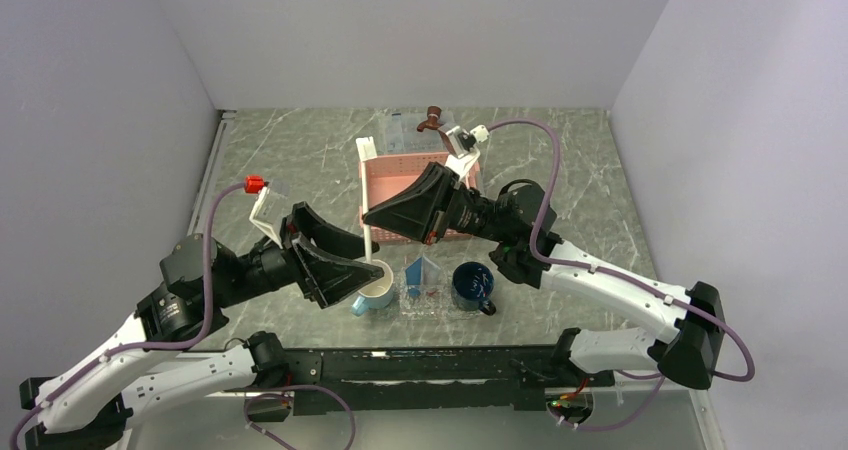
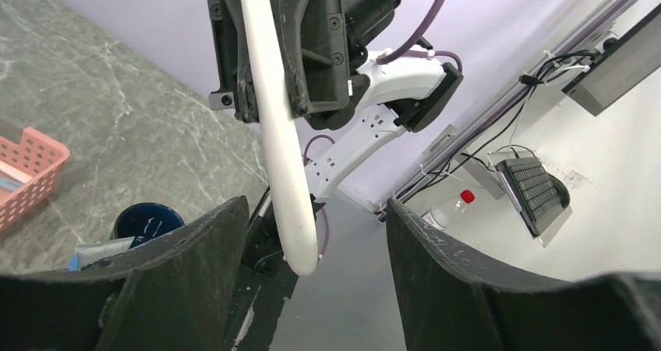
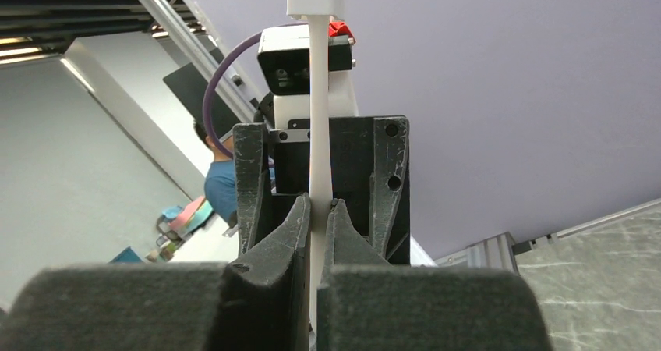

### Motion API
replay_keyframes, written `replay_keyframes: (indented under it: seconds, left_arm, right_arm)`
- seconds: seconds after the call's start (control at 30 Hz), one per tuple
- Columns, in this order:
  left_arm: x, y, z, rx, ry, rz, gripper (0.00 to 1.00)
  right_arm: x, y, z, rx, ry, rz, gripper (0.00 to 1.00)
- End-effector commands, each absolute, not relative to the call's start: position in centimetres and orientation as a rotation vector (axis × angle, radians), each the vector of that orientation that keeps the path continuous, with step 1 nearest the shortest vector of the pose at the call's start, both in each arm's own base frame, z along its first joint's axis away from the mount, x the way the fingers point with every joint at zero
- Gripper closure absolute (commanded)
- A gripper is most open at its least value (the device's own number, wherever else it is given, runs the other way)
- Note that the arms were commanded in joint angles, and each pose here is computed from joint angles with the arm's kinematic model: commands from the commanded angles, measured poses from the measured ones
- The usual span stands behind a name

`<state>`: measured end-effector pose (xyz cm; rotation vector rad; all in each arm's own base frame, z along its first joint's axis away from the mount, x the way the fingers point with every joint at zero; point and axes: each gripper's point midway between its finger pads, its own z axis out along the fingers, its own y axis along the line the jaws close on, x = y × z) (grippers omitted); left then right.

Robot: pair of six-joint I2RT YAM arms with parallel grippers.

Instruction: Prepare toiletry sets of a toothbrush and toothpaste on the tray

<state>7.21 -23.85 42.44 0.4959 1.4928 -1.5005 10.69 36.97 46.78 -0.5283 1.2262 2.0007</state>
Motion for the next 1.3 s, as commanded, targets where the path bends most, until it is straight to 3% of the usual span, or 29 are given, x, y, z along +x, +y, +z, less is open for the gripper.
replay_keyframes:
  seconds: [0.0,0.37,0.5,0.57,0.67,0.73,1.27]
  left_arm:
    - [6.1,-24.1,44.1,0.521,1.415,-1.587,0.32]
    - [5.4,-24.1,44.2,0.543,1.401,-1.619,0.71]
    - [5.5,-24.2,44.1,0.545,1.412,-1.614,0.98]
    - [5.7,-24.3,43.8,0.544,1.427,-1.602,1.00]
    - [6.1,-24.2,43.2,0.532,1.449,-1.578,1.00]
    - [6.3,-24.1,42.7,0.528,1.464,-1.557,1.00]
    - [3.7,-22.3,37.9,0.728,1.648,-1.476,1.00]
  right_arm:
    - [9.0,36.2,49.0,-0.563,1.101,2.052,1.00]
    - [8.6,36.1,48.9,-0.550,1.093,2.037,1.00]
    - [8.8,36.3,48.3,-0.564,1.128,1.990,0.98]
    - [9.0,36.1,48.0,-0.567,1.149,1.950,0.91]
    - [9.2,35.9,47.5,-0.581,1.190,1.884,0.66]
    - [9.4,35.6,47.1,-0.594,1.219,1.838,0.56]
    - [10.5,31.8,44.0,-0.931,1.443,1.313,0.47]
